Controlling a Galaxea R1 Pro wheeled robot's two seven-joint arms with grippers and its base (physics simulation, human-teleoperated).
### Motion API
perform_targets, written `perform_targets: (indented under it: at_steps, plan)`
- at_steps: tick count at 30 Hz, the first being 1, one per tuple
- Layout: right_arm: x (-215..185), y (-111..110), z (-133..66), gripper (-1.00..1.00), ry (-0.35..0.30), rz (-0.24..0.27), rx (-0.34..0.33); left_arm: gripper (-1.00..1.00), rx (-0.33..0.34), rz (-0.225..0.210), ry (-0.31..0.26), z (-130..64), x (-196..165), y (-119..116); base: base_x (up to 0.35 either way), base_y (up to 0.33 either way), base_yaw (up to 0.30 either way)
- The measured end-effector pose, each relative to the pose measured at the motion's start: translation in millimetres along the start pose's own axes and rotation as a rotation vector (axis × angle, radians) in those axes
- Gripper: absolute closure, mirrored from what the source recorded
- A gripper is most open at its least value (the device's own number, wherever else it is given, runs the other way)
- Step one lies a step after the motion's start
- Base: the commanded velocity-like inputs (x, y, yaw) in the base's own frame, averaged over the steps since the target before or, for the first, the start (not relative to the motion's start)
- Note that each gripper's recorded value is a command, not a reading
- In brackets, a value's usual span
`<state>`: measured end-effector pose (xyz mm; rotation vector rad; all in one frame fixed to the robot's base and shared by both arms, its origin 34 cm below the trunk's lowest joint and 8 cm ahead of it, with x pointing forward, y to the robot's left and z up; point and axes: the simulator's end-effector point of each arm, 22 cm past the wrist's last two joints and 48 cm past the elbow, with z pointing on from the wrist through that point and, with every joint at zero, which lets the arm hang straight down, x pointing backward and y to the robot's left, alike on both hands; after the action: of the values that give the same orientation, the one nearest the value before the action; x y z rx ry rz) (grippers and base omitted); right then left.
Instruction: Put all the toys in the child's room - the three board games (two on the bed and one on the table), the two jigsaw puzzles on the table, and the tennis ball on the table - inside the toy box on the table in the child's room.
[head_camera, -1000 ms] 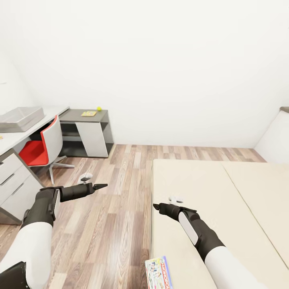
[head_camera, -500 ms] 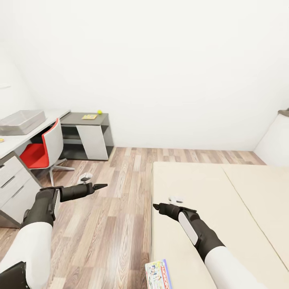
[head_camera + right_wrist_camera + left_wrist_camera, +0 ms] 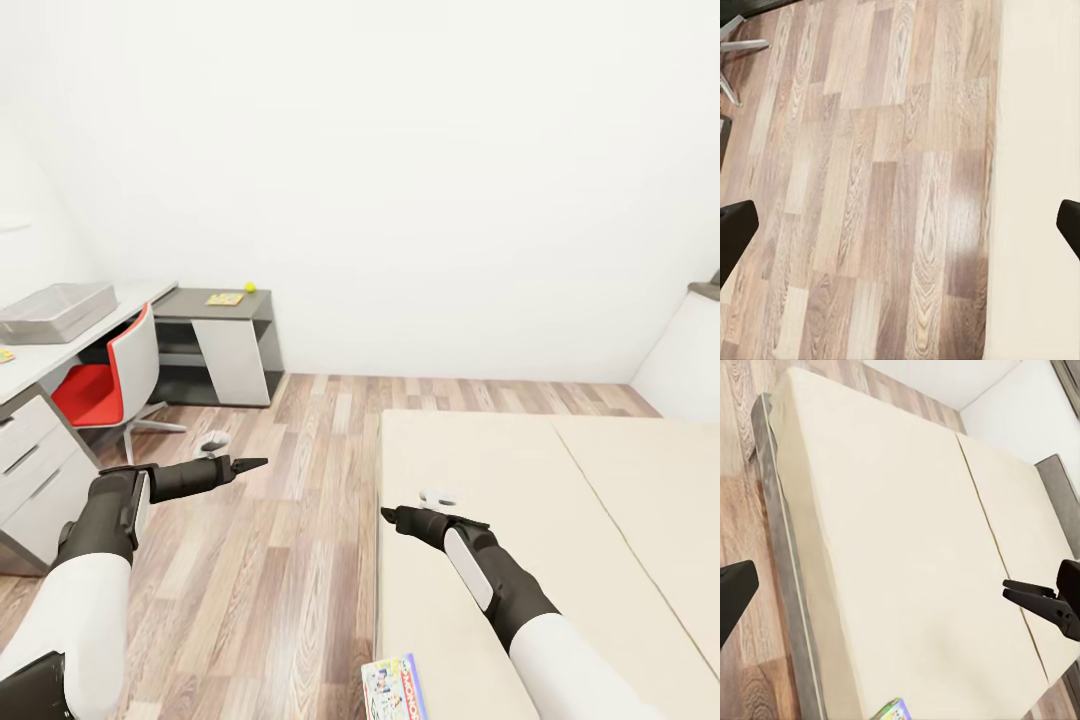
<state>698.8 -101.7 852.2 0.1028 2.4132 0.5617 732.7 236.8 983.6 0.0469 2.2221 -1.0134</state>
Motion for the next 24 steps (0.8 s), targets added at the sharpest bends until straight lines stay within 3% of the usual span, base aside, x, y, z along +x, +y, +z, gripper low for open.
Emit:
perform_targets:
  at_steps: [24]
  plan:
    - [-18.0, 9.6, -12.9, -1.00, -0.036, -0.013, -0.009, -1.00, 0.006, 0.029, -0.028, -11.0, -15.0, -15.3, 0.000, 0.000, 0.000]
